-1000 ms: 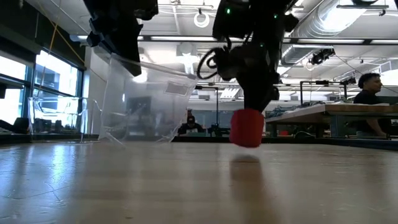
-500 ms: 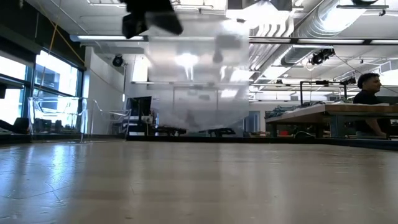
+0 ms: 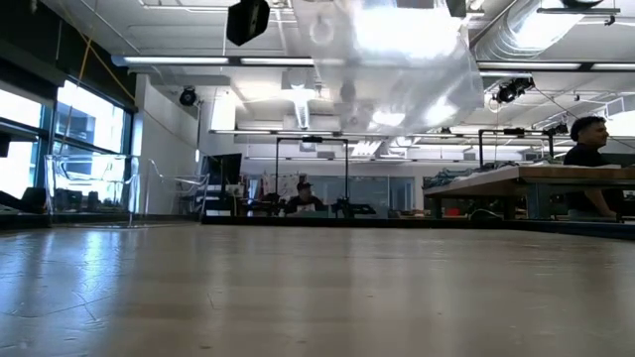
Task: Roll bandage
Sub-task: Put the red bandage into the transparent zip bag
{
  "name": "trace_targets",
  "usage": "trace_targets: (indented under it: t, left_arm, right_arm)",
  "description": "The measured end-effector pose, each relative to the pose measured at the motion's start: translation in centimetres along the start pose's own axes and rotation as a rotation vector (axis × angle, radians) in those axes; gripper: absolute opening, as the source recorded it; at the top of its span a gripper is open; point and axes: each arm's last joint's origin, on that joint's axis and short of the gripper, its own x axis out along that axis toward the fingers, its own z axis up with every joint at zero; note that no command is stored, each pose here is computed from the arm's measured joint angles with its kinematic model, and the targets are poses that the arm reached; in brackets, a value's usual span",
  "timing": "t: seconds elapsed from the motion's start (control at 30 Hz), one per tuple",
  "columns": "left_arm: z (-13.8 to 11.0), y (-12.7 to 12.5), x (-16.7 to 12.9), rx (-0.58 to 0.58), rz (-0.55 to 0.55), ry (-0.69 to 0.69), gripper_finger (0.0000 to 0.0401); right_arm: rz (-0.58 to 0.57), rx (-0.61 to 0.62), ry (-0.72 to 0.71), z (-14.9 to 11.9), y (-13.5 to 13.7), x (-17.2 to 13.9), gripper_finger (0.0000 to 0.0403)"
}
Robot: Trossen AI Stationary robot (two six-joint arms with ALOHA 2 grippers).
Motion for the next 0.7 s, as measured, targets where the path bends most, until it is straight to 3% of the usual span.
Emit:
trace_targets:
  t: [0.27,0.47,0.7]
  left_arm:
    - [0.2,0.0,-0.4,-0.032,-0.002,-0.004,0.0]
    - [0.3,0.0,-0.4,-0.04,-0.003,-0.01,0.0]
    - [0.2,0.0,-0.4,-0.032,0.009,-0.006,0.0]
  right_arm:
    - [-0.011,0.015,-0.051,-0.1,0.9,-1.2,0.0]
    - [0.068,0.003,-0.044,0.1,1.5,-1.6,0.0]
    - [-0.031,0.013,-0.018,-0.8,1.4,-1.7,0.0]
